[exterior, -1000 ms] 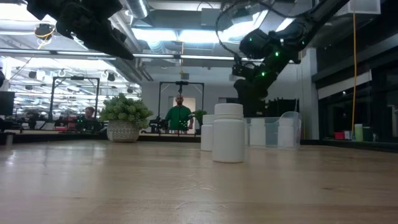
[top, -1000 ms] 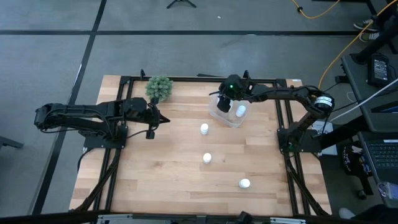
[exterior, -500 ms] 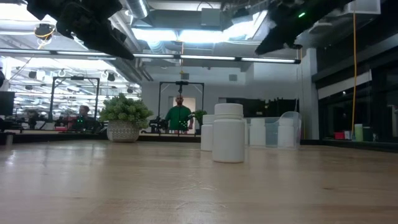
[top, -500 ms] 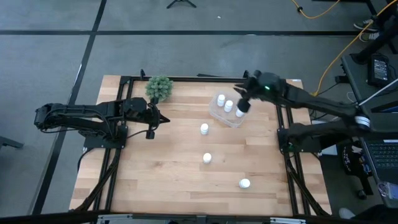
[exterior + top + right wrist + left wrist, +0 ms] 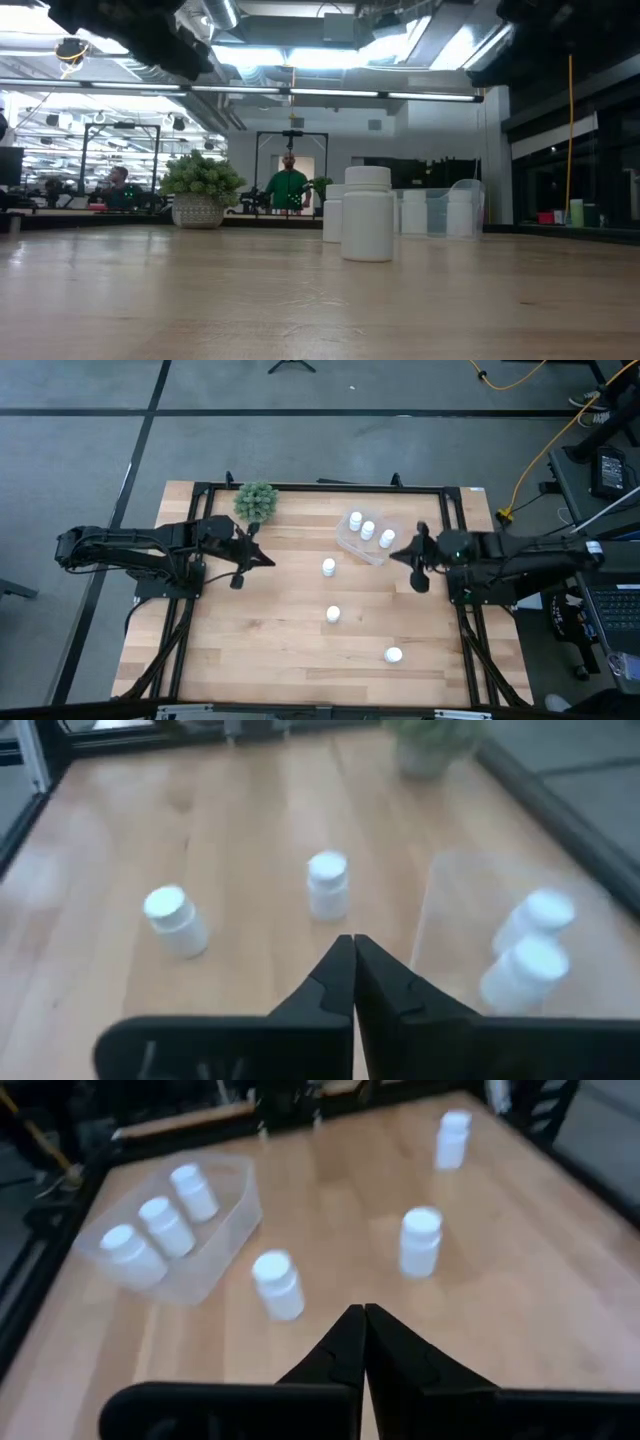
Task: Pick and place pill bottles into a basket
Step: Put the white pill bottle into the transparent bin
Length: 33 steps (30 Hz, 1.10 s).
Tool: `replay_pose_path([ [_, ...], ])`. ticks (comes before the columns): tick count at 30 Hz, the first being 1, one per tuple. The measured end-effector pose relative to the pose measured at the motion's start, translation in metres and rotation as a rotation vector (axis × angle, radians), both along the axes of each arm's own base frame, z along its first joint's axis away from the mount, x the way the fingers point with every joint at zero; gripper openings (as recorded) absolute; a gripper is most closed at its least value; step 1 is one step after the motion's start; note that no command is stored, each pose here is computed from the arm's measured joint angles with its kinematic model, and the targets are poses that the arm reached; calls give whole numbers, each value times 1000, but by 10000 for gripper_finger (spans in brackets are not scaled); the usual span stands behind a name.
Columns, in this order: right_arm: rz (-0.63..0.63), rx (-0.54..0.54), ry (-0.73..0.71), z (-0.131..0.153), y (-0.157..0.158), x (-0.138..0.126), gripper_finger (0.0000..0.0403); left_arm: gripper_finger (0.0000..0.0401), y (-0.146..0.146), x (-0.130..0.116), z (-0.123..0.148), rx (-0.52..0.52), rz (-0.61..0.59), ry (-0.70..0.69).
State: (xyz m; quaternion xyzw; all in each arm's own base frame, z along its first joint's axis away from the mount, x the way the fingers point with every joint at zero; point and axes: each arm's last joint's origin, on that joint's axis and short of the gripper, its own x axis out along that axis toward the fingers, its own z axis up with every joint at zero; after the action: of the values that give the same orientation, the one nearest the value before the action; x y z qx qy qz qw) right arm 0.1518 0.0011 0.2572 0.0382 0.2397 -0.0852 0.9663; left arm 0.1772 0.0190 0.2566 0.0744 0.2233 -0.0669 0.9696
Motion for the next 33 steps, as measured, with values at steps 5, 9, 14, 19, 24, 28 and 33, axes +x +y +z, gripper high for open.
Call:
replay_pose_path([
  [5,-24,41,81,-10,22,-7,2,3,-1,2,5,-36,-33,-59],
  [9,25,97,100,-13,41,-14,2,2,-2,3,6,-44,-37,-60],
  [14,3,116,130,-21,63,-23,2,3,-6,3,6,-84,-36,-54],
  [19,7,169,156,-24,89,-23,1,3,-9,3,6,-118,-39,-48],
  [24,-2,177,239,-18,119,-14,1,2,-13,3,6,-124,-48,-47],
  [28,-25,178,307,-20,148,-9,0,3,-17,3,6,-124,-76,-46],
  [33,-51,172,283,-21,187,-15,0,3,-23,3,6,-124,-105,-44],
])
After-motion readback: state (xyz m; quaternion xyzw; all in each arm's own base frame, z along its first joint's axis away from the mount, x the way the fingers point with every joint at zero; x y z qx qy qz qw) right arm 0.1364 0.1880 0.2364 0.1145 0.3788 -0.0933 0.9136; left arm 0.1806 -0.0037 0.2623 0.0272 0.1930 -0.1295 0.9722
